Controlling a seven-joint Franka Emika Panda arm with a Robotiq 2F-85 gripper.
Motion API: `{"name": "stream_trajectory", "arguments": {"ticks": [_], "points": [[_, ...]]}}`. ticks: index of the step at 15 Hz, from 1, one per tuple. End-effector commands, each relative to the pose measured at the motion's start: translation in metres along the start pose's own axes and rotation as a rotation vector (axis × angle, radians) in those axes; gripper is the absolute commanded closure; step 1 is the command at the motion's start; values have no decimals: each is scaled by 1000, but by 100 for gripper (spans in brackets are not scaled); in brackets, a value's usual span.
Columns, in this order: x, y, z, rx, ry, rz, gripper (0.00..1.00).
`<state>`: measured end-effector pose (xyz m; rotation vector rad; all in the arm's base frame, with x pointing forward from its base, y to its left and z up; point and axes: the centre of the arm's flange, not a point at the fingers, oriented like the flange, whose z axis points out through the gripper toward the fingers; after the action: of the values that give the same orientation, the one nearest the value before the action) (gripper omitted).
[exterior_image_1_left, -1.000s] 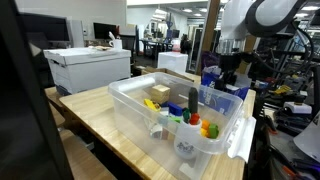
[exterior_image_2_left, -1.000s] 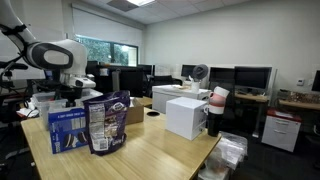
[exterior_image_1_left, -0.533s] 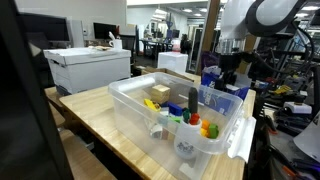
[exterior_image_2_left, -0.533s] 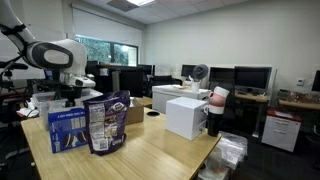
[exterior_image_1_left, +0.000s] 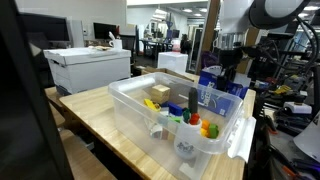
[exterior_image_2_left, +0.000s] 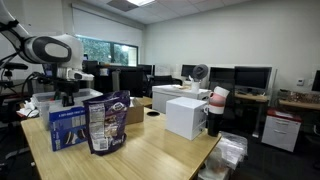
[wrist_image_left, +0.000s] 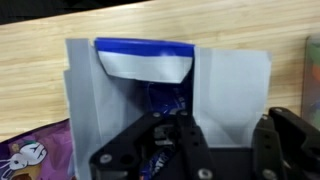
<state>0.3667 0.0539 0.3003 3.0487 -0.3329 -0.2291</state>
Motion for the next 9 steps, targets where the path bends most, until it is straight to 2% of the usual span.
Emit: {"name": "stream_trajectory", "arguments": {"ticks": [1, 9], "points": [[-9, -5, -14, -34, 10, -57, 98], [-12, -11, -18, -63, 14, -82, 98]]}}
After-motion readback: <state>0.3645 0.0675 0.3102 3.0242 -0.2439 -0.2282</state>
